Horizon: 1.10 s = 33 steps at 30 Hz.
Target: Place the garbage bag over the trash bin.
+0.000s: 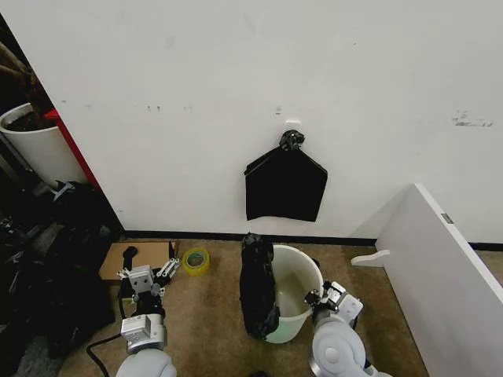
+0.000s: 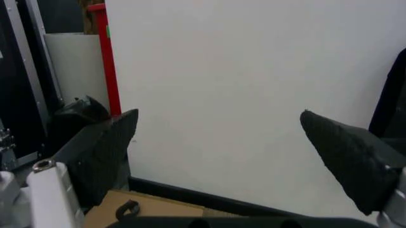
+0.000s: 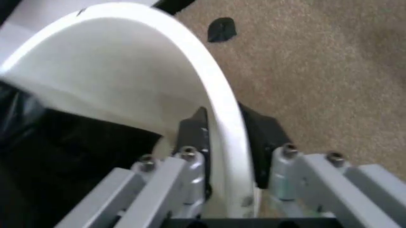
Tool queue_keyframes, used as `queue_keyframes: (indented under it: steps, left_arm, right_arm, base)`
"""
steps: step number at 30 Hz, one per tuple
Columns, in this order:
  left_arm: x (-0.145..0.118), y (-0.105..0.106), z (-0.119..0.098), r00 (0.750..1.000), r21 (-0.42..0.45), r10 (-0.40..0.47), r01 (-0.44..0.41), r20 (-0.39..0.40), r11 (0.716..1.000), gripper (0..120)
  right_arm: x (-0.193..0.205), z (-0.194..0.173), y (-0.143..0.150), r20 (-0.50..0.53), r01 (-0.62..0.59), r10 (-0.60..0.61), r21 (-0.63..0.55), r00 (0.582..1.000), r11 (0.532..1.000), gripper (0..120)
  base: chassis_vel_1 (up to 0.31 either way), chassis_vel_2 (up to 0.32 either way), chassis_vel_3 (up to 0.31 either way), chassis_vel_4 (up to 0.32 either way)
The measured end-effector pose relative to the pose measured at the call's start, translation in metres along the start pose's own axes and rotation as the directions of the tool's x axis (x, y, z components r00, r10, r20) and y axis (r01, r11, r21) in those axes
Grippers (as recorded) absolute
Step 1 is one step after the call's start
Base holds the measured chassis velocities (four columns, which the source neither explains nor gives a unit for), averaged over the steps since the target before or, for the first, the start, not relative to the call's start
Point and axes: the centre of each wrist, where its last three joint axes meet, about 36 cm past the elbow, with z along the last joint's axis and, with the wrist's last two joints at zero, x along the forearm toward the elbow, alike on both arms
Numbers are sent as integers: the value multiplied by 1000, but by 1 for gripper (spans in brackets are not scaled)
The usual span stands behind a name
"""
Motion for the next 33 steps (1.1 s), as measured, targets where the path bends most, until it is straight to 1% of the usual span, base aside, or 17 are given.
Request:
queue_keyframes:
  steps: [2,3,5,6,9,11,12,14,15,16,18,19,22,23,25,27,33]
  left_arm:
    - [1,0,0,1000,-1,0,0,-1,1000,100]
    - [1,0,0,1000,-1,0,0,-1,1000,100]
    - [2,0,1,1000,-3,0,0,-2,1000,100]
    - [2,0,1,1000,-3,0,0,-2,1000,100]
    - [3,0,1,1000,-8,1,-1,-2,1000,100]
    - [4,0,2,1000,-11,1,-2,-4,1000,100]
    - [4,0,2,1000,-12,2,-2,-5,1000,100]
    - [5,-1,3,1000,-14,3,-3,-6,1000,100]
    - [5,-1,3,1000,-14,3,-3,-6,1000,100]
    - [6,-1,3,1000,-14,4,-4,-7,1000,100]
    - [6,-2,4,1000,-16,6,-6,-8,1000,100]
    - [7,-3,5,1000,-18,8,-8,-9,1000,100]
    - [8,-4,5,1000,-21,11,-11,-11,1000,100]
    - [8,-4,5,1000,-21,11,-11,-11,1000,100]
    - [9,-3,6,1000,-23,12,-12,-13,1000,100]
    - [9,-3,7,1000,-27,11,-11,-16,1000,100]
    - [11,-1,11,1000,-29,6,-7,-20,1000,100]
  right_arm:
    - [2,-1,-1,14,-3,3,11,1000,1000,30]
    - [3,-1,-1,19,-4,4,13,1000,1000,30]
    - [11,-7,-1,41,-7,6,12,999,1000,42]
    - [11,-7,-1,41,-7,6,12,999,1000,42]
    - [29,-12,0,72,4,-5,13,997,1000,54]
    - [43,-16,-2,156,46,-53,43,986,998,62]
    - [47,-16,-4,204,79,-93,72,974,994,66]
    - [48,-18,-13,321,203,-265,213,909,956,76]
    - [48,-18,-13,321,203,-265,213,909,956,76]
    - [48,-19,-17,333,258,-345,278,878,925,79]
    - [52,-23,-24,258,381,-508,414,822,826,88]
    - [57,-27,-25,162,437,-561,468,812,768,93]
    - [67,-38,-17,-74,527,-582,528,810,666,99]
    - [67,-38,-17,-74,527,-582,528,810,666,99]
    - [64,-40,-12,-159,562,-583,550,797,618,100]
    - [55,-40,-8,-210,580,-575,559,791,593,97]
    - [37,-30,-4,-225,555,-532,563,816,613,78]
  base:
    - [0,0,0,0]
    - [0,0,0,0]
    - [0,0,0,0]
    - [0,0,0,0]
    - [0,0,0,0]
    - [0,0,0,0]
    - [0,0,0,0]
    - [0,0,0,0]
    - [0,0,0,0]
    - [0,0,0,0]
    - [0,0,0,0]
    - [0,0,0,0]
    - [0,0,0,0]
    - [0,0,0,0]
    - [0,0,0,0]
    - [0,0,0,0]
    - [0,0,0,0]
